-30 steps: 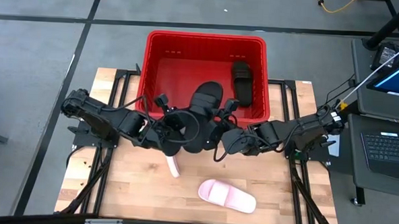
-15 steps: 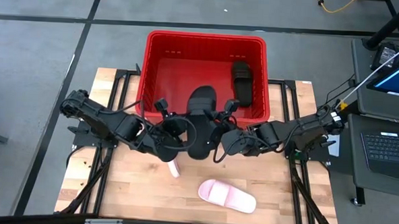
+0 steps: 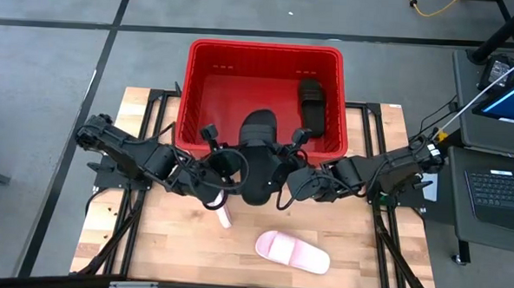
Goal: Pick and place slides into bin
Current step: Put the black slide into the red bin
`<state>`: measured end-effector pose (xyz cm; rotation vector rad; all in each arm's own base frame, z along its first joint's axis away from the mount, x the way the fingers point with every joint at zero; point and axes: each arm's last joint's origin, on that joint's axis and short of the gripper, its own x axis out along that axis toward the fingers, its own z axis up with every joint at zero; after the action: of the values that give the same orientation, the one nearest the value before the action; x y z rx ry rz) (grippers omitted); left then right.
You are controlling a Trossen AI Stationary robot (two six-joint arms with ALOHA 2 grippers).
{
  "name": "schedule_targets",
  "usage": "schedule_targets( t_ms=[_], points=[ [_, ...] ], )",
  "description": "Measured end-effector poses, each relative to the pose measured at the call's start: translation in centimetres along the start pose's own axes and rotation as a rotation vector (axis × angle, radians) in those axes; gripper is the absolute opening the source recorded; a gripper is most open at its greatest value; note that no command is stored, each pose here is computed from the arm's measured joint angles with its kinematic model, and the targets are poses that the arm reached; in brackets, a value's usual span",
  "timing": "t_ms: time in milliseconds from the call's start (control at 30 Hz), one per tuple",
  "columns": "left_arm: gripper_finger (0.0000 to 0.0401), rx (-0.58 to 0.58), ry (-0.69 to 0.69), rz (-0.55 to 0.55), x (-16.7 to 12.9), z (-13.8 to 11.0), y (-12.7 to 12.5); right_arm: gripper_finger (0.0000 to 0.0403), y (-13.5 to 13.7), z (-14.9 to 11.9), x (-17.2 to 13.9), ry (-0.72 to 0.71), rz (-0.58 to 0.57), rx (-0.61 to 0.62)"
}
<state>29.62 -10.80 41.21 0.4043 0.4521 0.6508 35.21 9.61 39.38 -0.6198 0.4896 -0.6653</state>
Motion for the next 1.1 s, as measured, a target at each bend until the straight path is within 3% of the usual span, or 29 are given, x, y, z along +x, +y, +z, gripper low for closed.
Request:
schedule_targets(
  t_ms=[200,533,733,1100],
  points=[
    [0.0037,-0.020,-0.022,-0.049,-0.5,0.4,1.1,0.0017,0.1,0.1,0.2,-0.004,-0.010,0.013],
    [0.0097,0.046,-0.054,-0.106,-2.0,0.5,3.6,0.0017,-0.4,0.4,0.6,-0.009,-0.056,0.063],
    [0.0095,0.071,-0.099,-0.102,-3.8,0.6,6.7,0.0017,-0.8,0.4,0.8,-0.005,-0.065,0.051],
    [0.0089,-0.026,-0.156,-0.120,-7.1,-0.5,12.3,0.0017,-4.2,-0.1,2.3,0.004,-0.084,0.109]
  ],
)
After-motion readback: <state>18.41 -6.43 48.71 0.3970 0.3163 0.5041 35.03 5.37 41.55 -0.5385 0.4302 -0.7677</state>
